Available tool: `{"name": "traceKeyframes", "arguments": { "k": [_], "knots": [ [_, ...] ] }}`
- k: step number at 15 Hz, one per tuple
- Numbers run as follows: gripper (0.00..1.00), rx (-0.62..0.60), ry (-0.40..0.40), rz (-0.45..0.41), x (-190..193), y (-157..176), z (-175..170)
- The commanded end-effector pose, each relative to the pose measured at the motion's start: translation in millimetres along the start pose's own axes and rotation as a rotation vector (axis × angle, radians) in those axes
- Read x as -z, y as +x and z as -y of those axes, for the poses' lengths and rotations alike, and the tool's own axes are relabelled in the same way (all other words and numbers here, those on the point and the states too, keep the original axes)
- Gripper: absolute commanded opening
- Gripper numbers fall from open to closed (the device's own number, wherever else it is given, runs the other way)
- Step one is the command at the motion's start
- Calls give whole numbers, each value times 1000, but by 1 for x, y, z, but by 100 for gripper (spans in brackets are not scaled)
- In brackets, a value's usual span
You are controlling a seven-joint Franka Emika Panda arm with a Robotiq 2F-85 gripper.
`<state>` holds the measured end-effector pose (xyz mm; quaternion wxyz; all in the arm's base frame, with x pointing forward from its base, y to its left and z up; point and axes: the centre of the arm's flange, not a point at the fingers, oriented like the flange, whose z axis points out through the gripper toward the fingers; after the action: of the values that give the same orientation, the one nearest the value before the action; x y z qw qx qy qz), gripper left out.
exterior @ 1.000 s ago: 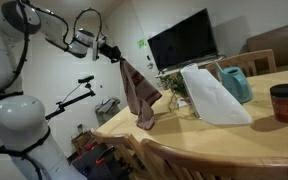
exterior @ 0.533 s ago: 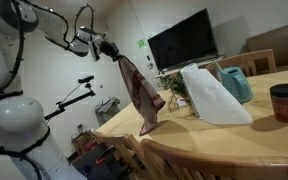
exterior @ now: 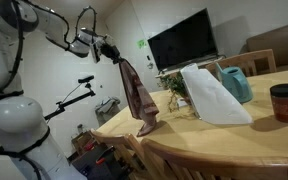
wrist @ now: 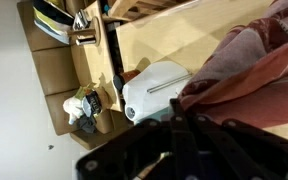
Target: Move the towel to the backrest of the right chair
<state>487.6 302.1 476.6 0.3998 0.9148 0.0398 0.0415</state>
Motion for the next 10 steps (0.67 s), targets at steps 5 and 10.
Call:
{"name": "traceKeyframes", "arguments": {
  "k": [5,10],
  "knots": [
    [1,-61,-165,156,-63,21,-18],
    [1,-141,-225,302,-115,21,-63]
  ]
}}
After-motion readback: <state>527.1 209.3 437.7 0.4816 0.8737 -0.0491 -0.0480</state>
